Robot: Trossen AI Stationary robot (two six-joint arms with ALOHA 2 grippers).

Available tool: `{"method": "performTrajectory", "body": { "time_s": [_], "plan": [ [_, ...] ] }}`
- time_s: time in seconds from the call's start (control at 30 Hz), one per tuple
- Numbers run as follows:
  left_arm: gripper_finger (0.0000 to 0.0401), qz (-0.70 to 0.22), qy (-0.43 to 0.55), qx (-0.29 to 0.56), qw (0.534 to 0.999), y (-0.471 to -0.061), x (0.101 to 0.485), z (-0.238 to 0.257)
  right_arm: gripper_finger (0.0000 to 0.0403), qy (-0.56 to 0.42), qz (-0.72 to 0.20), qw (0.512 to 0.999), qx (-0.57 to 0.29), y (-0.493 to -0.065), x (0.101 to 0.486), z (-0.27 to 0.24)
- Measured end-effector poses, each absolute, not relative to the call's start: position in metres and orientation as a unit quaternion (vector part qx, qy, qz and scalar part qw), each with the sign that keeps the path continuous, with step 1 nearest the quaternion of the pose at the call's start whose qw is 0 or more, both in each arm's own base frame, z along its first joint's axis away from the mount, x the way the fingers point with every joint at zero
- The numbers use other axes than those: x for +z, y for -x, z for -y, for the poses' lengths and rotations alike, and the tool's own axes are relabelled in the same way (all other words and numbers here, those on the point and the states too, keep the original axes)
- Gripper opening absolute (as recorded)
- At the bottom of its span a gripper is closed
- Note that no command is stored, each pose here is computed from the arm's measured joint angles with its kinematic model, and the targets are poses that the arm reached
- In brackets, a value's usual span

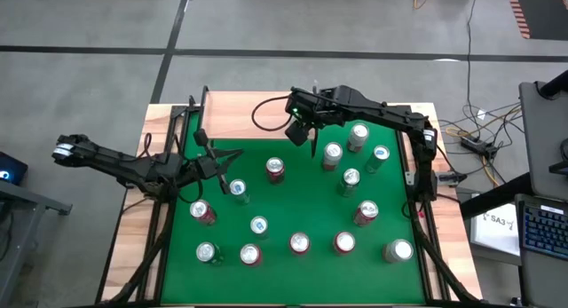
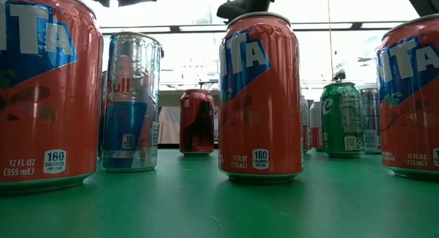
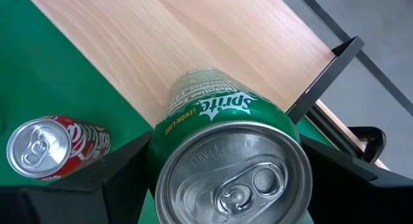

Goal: Place canned beverage on shelf
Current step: Put the green can on the shelf

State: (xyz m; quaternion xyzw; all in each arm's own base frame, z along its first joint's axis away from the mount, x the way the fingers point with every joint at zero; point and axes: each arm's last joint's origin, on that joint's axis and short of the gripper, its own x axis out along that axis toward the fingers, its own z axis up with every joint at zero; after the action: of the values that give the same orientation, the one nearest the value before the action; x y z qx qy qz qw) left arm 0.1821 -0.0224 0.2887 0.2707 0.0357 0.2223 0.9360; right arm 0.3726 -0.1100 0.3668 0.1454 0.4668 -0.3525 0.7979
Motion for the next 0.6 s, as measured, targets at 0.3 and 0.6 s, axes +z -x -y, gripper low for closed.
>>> {"method": "performTrajectory", "body": {
  "time_s": [0.3, 0.6],
  "plan": [
    [0.0003, -0.036, -0.271, 0.222, 0.936, -0.1821, 0.2887, 0.0224, 0.0335, -0.144, -0.47, 0.798, -0.348, -0.3725, 0.3664, 0.1099],
    [0.0003, -0.036, -0.271, 0.222, 0.936, -0.1821, 0.2887, 0.0223, 0.0329, -0.143, -0.469, 0.798, -0.35, -0.3726, 0.3664, 0.11]
  ]
}}
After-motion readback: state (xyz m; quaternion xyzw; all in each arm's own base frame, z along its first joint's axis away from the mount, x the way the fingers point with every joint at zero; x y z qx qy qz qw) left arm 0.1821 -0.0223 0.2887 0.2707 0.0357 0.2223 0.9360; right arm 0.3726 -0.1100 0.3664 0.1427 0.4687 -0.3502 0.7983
